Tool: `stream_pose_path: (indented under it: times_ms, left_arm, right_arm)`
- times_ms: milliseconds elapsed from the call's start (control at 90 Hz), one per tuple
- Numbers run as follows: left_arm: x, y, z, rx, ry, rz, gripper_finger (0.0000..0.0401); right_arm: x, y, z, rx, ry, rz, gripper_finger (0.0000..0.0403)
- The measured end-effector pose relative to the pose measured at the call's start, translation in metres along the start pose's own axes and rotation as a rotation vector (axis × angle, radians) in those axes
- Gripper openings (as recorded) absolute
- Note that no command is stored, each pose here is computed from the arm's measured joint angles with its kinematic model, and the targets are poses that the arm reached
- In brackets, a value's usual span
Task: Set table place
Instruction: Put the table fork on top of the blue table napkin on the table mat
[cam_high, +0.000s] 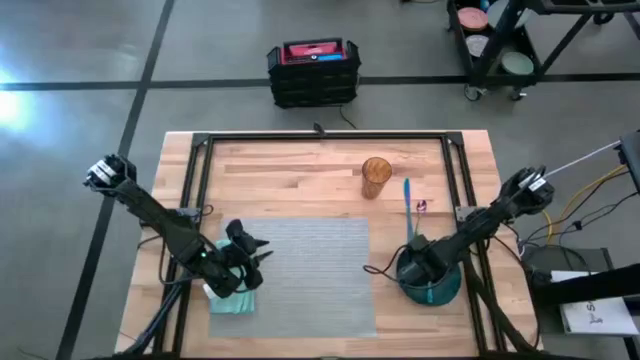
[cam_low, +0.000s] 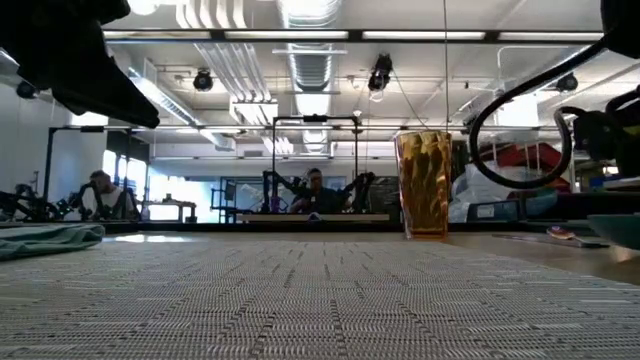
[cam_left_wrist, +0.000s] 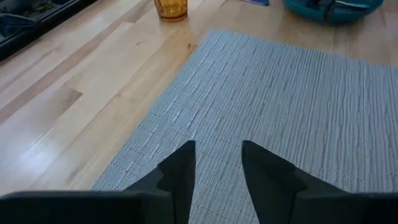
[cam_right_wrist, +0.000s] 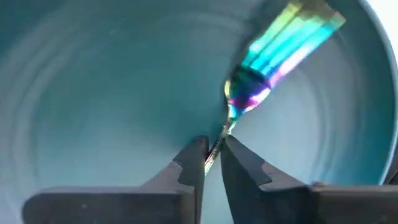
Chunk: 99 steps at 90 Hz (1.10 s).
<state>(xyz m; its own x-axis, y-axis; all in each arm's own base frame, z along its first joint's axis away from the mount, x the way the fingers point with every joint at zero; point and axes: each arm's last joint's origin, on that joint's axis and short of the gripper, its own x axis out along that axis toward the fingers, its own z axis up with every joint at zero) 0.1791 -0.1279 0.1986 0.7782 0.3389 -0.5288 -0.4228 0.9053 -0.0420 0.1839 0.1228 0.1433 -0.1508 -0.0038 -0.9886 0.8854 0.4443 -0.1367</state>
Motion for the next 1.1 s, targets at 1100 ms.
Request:
stream_pose_path:
  times_ms: [1100]
  left_arm:
    - [0.000, -0.001, 0.001, -0.011, -0.005, -0.007, 0.0119]
  right_arm:
    - [-0.096, 0.046, 0.008, -0.221, -0.334, 0.614, 0.0002]
